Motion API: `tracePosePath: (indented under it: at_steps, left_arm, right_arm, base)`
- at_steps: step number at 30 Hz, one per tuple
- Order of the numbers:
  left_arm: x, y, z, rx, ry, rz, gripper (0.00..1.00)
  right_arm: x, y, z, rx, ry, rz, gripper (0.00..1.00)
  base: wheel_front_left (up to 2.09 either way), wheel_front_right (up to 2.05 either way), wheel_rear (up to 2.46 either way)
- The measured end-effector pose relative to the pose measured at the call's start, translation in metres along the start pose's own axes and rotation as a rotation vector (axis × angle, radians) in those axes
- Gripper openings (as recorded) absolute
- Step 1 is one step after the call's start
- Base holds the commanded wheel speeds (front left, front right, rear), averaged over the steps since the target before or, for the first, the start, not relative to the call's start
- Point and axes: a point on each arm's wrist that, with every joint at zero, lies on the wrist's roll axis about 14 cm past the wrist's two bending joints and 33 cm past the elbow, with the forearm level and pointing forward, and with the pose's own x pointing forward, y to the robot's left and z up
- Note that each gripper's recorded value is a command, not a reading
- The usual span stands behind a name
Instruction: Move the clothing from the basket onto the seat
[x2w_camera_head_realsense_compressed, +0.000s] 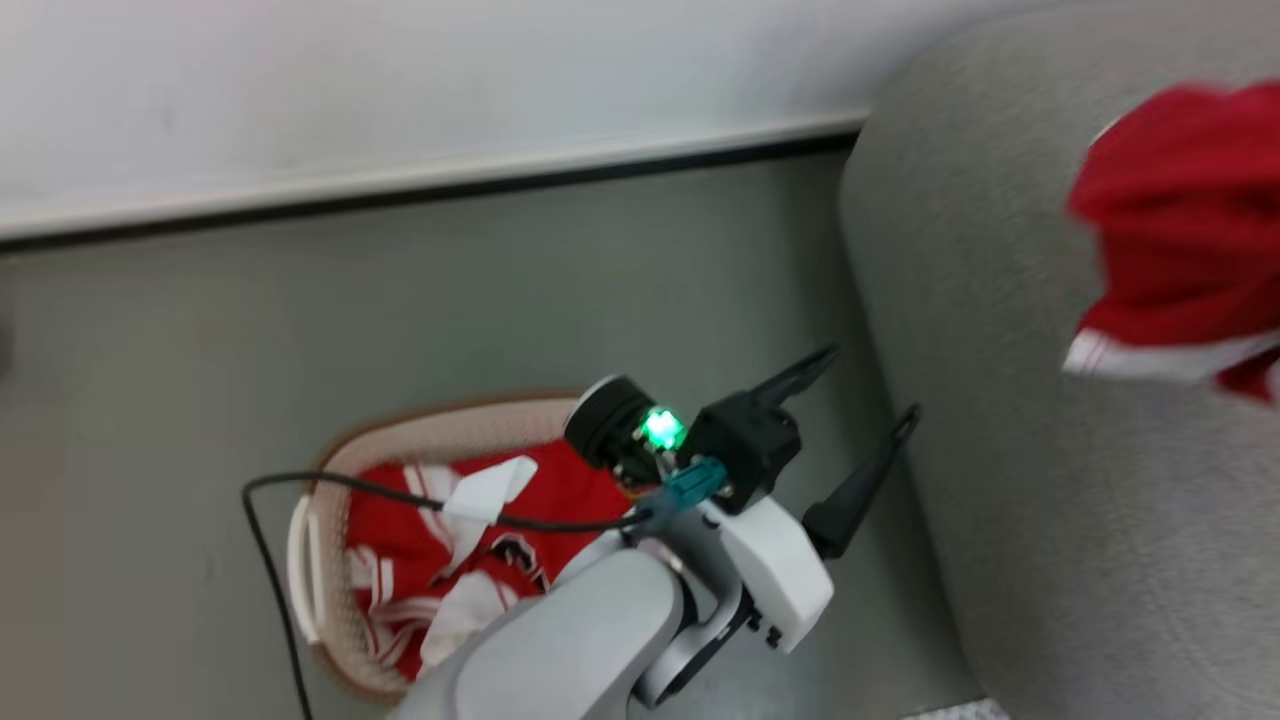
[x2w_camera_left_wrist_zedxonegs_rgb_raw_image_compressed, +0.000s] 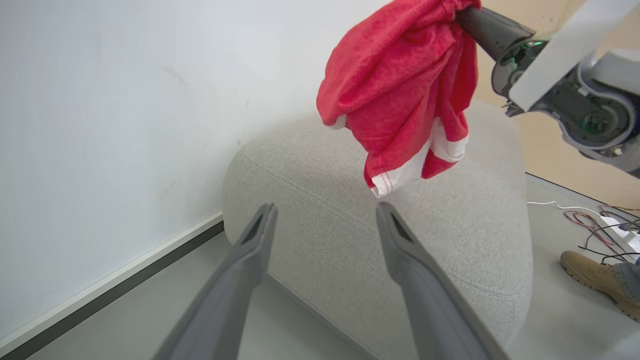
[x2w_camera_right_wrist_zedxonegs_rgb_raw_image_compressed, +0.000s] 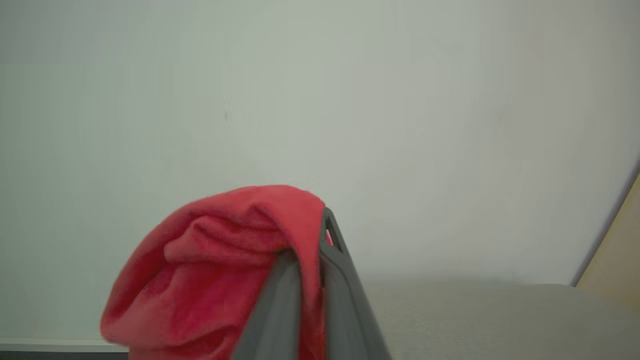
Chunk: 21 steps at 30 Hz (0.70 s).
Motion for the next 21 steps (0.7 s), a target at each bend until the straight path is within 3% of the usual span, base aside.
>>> tracePosePath:
  at_steps: [6, 12, 17, 21]
  left_arm:
    - [0.004, 0.03, -0.017, -0.001, 0.01, 0.014, 1.0]
    - [0.003, 0.06, -0.046, -0.013, 0.043, 0.047, 1.0]
    - [-0.001, 0.075, -0.073, -0.029, 0.08, 0.064, 1.0]
    - [-0.009, 0.089, -0.094, -0.05, 0.11, 0.101, 1.0]
  right_arm:
    - [0.063, -0.028, -0.029, -0.092, 0.041, -0.054, 0.0]
    - [0.121, -0.056, -0.068, -0.085, 0.099, -0.167, 0.0]
    - [0.138, -0.074, -0.109, -0.078, 0.167, -0.258, 0.0]
    - [0.123, -0.074, -0.165, -0.102, 0.299, -0.298, 0.0]
  base:
    - [0.0, 0.0, 0.0]
    - [0.0, 0.0, 0.0]
    - [0.0, 0.0, 0.0]
    - [0.0, 0.0, 0.0]
